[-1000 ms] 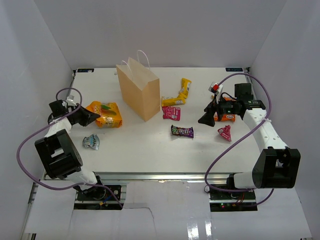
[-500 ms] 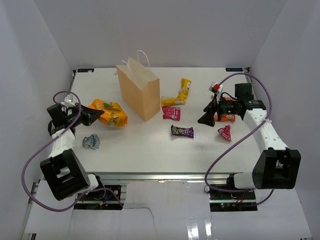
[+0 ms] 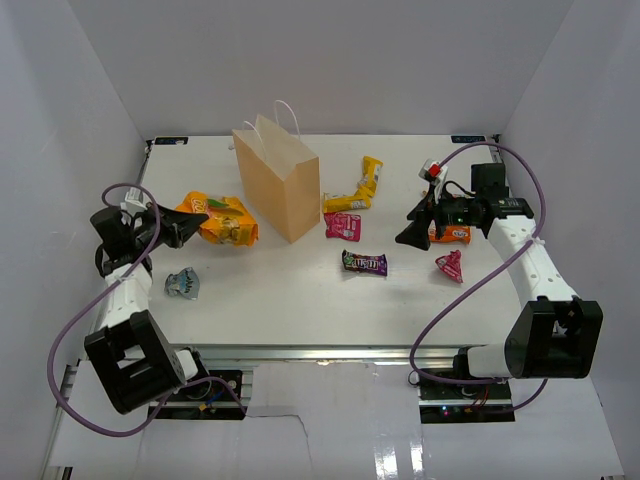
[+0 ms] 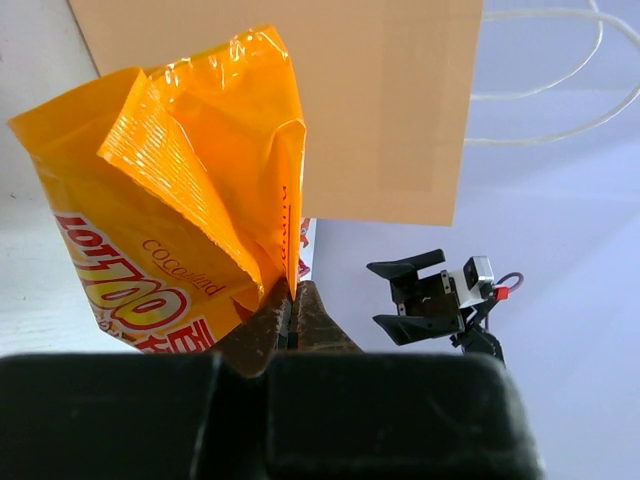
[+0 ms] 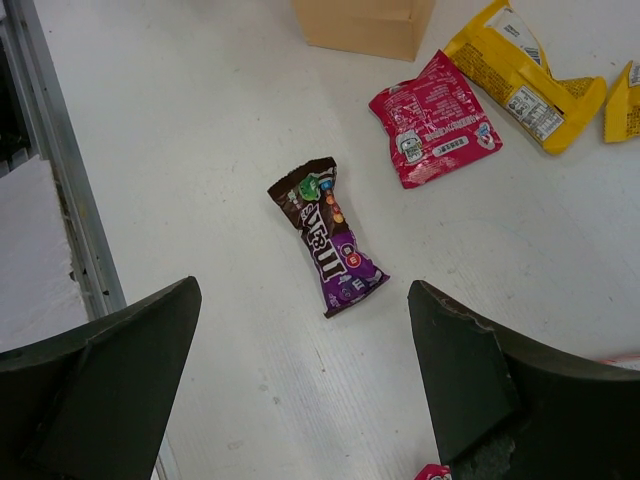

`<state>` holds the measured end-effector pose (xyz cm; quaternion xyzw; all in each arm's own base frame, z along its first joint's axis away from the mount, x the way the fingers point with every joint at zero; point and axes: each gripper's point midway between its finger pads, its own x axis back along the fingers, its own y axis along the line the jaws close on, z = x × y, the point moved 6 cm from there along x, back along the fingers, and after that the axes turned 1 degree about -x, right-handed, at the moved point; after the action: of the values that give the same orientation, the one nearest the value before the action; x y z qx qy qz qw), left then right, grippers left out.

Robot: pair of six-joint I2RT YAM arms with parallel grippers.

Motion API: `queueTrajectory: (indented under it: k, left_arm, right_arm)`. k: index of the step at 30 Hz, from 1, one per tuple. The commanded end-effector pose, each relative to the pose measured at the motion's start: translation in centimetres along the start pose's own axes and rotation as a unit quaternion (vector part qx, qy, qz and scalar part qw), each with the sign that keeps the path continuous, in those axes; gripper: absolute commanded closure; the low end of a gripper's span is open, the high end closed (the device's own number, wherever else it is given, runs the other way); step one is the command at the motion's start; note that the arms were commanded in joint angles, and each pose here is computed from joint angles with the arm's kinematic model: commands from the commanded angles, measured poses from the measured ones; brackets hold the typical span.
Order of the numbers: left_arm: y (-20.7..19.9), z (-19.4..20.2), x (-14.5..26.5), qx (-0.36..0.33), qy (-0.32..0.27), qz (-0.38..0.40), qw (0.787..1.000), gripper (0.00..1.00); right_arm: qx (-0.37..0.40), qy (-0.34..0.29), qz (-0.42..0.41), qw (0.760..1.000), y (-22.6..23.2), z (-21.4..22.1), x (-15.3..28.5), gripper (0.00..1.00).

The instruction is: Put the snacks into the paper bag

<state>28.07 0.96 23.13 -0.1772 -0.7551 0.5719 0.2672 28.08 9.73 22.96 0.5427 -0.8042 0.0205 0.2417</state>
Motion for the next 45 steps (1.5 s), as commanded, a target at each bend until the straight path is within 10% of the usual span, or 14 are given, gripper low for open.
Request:
queueTrajectory:
  k: [1, 25, 45]
  left_arm:
    - [-4.8, -1.9, 0.5, -0.063, -0.017, 0.050, 0.997, 1.00]
    - [-25.8, -7.7, 3.0, -0.170, -0.104, 0.174, 0.964, 1.00]
    - [-32.8, -6.0, -4.0, -0.171, -0.019, 0.240, 0.955, 1.00]
  right_arm:
    - [0.014, -0.019, -0.007, 1.000, 0.5, -1.7, 0.7, 0.10]
    - [0.008, -0.017, -0.013, 1.000, 0.2, -1.7, 0.5, 0.10]
    - [-0.002, -0.018, -0.020, 1.000, 0.9, -1.0, 0.4, 0.10]
